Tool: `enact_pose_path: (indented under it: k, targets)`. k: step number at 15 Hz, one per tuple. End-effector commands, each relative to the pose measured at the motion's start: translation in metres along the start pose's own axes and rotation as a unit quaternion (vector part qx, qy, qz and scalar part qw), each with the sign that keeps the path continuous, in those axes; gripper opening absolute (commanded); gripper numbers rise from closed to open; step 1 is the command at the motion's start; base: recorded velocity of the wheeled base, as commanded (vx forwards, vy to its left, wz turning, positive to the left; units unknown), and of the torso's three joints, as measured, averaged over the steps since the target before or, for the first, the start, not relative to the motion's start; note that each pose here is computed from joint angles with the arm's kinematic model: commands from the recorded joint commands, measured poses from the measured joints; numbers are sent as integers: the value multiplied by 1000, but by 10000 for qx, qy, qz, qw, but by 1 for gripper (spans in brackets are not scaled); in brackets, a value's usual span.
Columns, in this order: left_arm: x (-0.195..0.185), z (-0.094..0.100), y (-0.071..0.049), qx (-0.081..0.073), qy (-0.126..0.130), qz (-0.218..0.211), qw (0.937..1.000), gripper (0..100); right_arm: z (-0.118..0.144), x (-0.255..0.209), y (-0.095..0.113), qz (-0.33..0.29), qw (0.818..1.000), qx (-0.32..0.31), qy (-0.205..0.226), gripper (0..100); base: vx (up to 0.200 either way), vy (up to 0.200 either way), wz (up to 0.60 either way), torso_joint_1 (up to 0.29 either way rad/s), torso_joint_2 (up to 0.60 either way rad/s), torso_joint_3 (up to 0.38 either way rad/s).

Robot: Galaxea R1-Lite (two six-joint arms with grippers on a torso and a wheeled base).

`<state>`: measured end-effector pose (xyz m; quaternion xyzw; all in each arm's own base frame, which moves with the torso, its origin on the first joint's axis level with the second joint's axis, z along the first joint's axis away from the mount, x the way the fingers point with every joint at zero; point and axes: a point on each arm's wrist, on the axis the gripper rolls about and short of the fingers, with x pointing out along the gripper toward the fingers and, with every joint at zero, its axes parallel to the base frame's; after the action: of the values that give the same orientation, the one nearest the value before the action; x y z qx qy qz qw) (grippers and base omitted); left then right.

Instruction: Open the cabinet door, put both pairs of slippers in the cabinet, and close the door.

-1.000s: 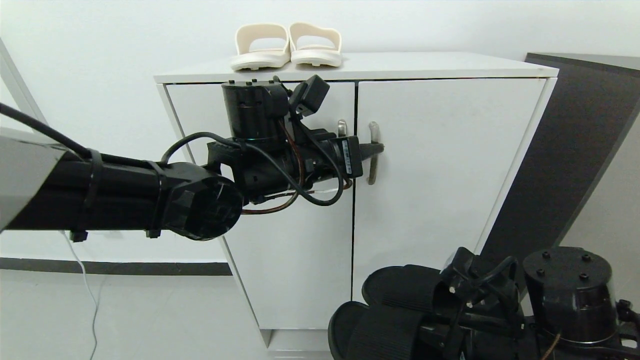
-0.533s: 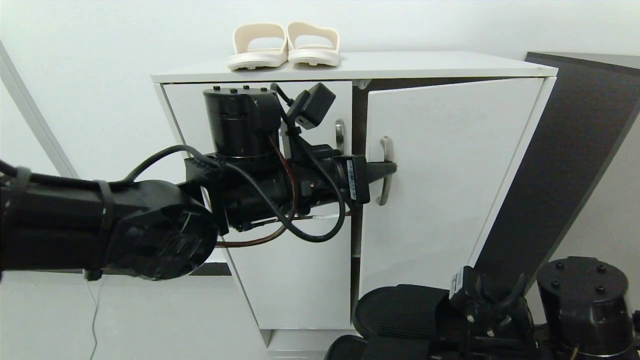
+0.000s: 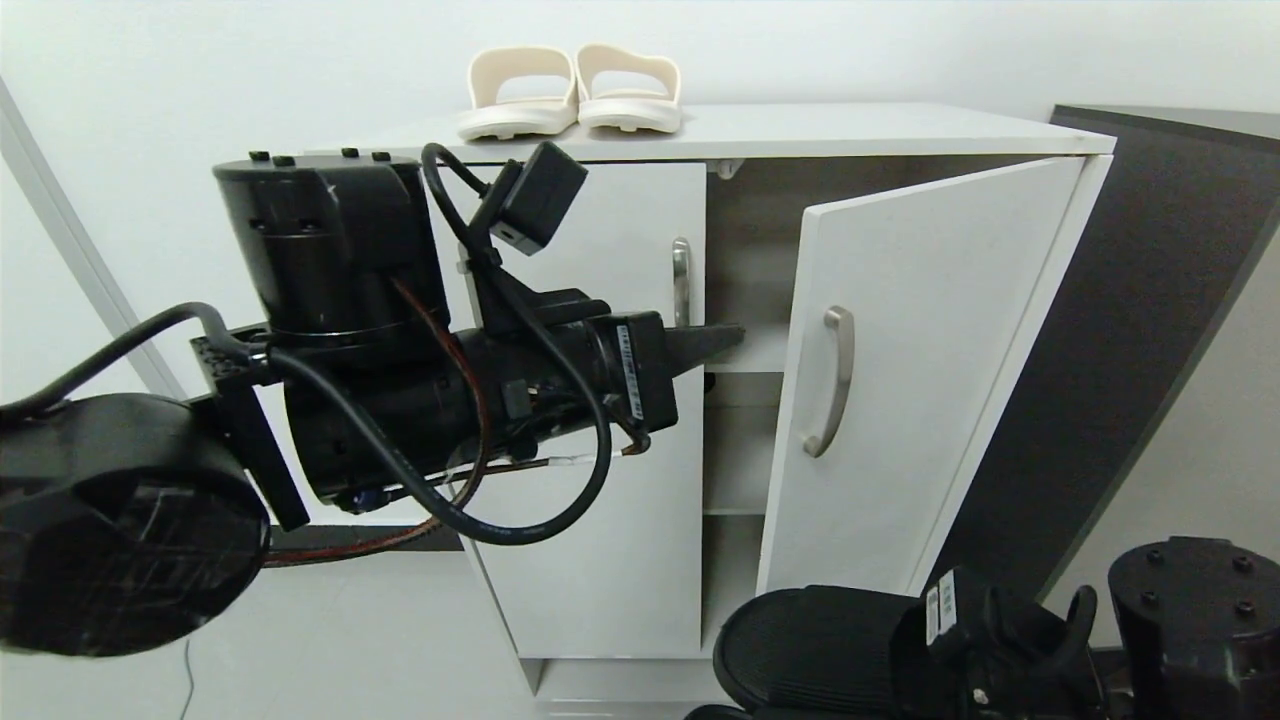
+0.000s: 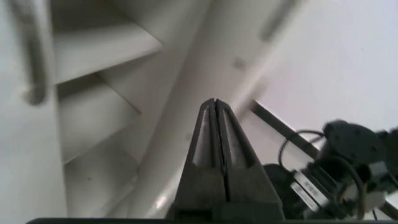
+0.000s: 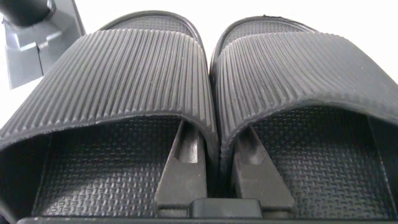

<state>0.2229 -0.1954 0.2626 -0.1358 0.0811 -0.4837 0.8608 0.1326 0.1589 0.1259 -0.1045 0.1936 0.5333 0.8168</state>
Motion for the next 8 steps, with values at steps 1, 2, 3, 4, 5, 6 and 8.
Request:
enact_pose_path:
  k: [1,2,3,4,5,6,8]
  targets:
    - [6,-1,5,-26,4,19,10000,0,-3,-3,3,42,10000,-56,19,0,0,0,0,0,0,0]
    - [15,-3,9,-31,-8,32,10000,0,-6,-3,5,90,9999,-105,79,0,0,0,0,0,0,0]
    - [20,-5,11,-28,-15,29,10000,0,-8,-4,7,128,9998,-141,116,0,0,0,0,0,0,0]
    - [30,-10,17,-33,-1,34,10000,0,-13,-4,11,222,9993,-216,213,0,0,0,0,0,0,0]
    - [36,-13,20,-31,-11,39,10000,0,-18,-4,14,272,9988,-280,279,0,0,0,0,0,0,0]
    - [40,-15,22,-36,3,44,10000,0,-20,-5,15,319,9985,-325,314,0,0,0,0,0,0,0]
    - [47,-17,25,-43,22,58,10000,0,-23,-5,20,428,9977,-362,375,0,0,0,0,0,0,0]
